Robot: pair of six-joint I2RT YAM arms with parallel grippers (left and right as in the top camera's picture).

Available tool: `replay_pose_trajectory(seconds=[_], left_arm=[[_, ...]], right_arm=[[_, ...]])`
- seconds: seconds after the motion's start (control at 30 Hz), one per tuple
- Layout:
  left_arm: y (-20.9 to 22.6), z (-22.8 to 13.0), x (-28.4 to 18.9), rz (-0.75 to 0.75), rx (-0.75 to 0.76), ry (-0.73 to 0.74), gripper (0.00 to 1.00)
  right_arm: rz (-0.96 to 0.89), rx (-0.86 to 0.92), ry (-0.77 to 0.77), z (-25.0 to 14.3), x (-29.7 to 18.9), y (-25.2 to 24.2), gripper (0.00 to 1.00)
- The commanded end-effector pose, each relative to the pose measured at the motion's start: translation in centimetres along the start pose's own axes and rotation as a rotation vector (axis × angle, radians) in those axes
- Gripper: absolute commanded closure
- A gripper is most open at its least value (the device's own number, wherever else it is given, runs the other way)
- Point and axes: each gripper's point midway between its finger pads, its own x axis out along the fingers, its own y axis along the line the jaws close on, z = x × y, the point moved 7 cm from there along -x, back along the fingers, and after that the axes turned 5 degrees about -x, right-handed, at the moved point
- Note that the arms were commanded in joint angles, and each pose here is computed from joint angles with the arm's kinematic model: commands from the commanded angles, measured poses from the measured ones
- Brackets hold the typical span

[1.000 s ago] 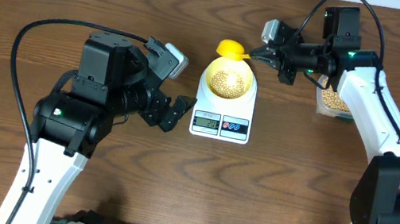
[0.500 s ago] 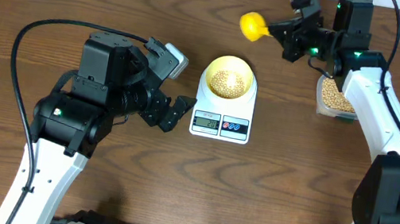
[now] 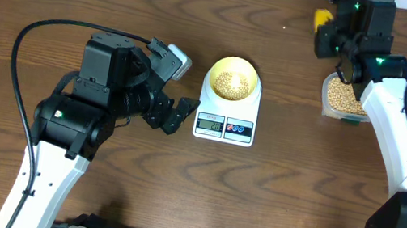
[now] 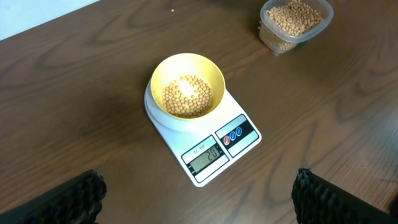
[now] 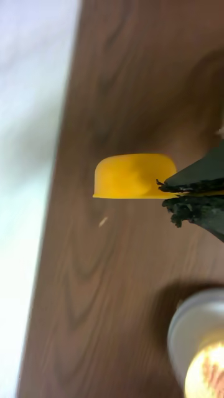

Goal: Scoop item into bowl and weigh 50g on scale
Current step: 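Lift the empty scoop away from the bowl back toward the tub, then lower the scoop into the soybean tub again with the right gripper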

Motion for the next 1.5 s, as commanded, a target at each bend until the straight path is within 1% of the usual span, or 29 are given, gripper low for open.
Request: replay_pose_trajectory(seconds=[0.0, 0.1, 0.2, 0.37, 0.83, 1.07, 1.47], left_arm=[[-0.1, -0.1, 0.0, -0.013, -0.009, -0.003, 0.02], [-0.1, -0.1, 0.0, -0.013, -0.008, -0.003, 0.03], [-0.1, -0.1, 0.0, -0.013, -0.009, -0.003, 0.02], [-0.1, -0.1, 0.0, -0.013, -0.009, -0.003, 0.02], [-0.1, -0.1, 0.0, -0.013, -0.009, -0.003, 0.02], [-0.1, -0.1, 0.0, -0.013, -0.009, -0.003, 0.02], [-0.1, -0.1, 0.0, -0.013, -0.009, -0.003, 0.02]], right_arm=[[-0.151, 0.013, 0.063, -0.8, -0.8, -1.8, 0.99], [-0.207, 0.015, 0.128, -1.9, -1.0, -2.5, 0.99], [-0.294, 0.068, 0.167, -2.7, -1.3, -3.7, 0.99], [-0.304, 0.079, 0.219, -3.7, -1.5, -4.5, 0.99], [-0.301, 0.064, 0.317, -5.3, -1.9, -4.3, 0.99], [-0.291, 0.053, 0.392, -6.6, -2.4, -4.1, 0.99], [-0.312, 0.081, 0.465, -8.8, -2.3, -5.7, 0.98]])
